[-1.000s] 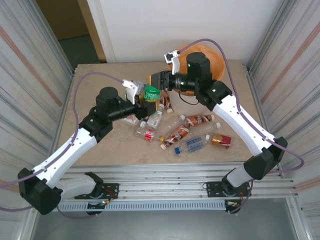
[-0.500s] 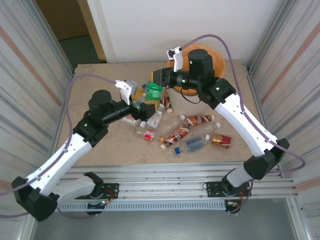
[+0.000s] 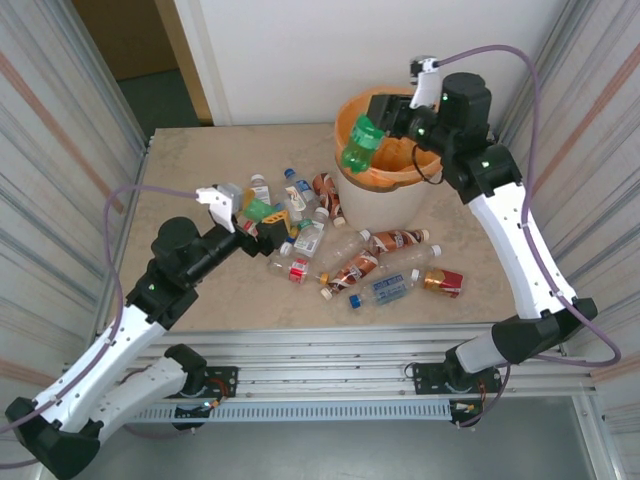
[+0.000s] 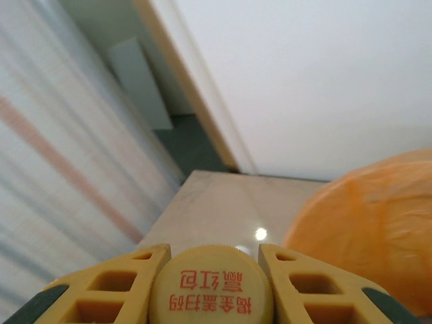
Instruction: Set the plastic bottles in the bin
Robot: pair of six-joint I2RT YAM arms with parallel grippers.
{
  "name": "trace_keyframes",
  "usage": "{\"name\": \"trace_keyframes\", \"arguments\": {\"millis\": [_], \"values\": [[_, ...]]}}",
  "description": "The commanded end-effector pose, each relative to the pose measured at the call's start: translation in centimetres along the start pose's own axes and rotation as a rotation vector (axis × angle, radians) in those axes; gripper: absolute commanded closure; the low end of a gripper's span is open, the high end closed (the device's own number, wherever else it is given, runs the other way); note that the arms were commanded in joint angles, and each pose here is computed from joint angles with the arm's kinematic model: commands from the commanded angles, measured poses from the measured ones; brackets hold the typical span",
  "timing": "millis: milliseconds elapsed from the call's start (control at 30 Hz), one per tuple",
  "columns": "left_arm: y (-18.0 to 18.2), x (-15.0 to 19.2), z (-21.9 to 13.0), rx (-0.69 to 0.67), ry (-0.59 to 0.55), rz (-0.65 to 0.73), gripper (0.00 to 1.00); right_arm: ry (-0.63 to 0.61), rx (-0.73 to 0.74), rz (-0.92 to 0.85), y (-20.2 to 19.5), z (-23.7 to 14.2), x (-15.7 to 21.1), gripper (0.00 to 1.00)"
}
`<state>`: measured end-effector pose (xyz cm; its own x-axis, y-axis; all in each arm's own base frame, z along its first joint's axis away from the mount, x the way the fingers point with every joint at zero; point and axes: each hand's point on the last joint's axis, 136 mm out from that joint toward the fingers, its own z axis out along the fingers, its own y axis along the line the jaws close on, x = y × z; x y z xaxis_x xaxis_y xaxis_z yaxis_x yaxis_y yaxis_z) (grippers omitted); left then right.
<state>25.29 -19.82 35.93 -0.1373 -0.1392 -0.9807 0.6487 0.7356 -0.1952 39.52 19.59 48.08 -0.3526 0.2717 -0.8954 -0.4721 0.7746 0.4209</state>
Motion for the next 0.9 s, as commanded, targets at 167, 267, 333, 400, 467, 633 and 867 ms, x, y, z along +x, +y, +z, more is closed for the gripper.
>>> {"name": "trace_keyframes", "arguments": {"millis": [167,267,333,400,467,633,867], "values": [[1.5,2.2,-1.1,-0.081,0.031,-0.006,0.01,-0.125,0.161,-0.002,-6.0,-1.0,-5.4,0.96],[2.0,2.9,-1.2,-0.107,0.046,-0.010,0.01,-0.087,0.237,-0.026,-8.1,-0.2,-4.8,0.95],[2.3,3.1,-1.2,-0.120,0.054,-0.011,0.01,-0.053,0.284,-0.043,-9.3,0.3,-4.2,0.95],[2.6,3.3,-1.1,-0.137,0.062,-0.013,0.01,-0.019,0.326,-0.064,-10.5,0.9,-3.4,0.94],[2.9,3.5,-1.1,-0.157,0.071,-0.016,0.01,0.021,0.364,-0.078,-11.7,1.6,-2.4,0.93],[3.7,4.1,-1.1,-0.201,0.104,-0.017,0.01,0.128,0.443,-0.103,-14.4,3.0,0.4,0.91],[4.9,5.0,-0.9,-0.263,0.132,-0.025,0.01,0.261,0.505,-0.124,-16.9,4.9,4.9,0.82]]}}
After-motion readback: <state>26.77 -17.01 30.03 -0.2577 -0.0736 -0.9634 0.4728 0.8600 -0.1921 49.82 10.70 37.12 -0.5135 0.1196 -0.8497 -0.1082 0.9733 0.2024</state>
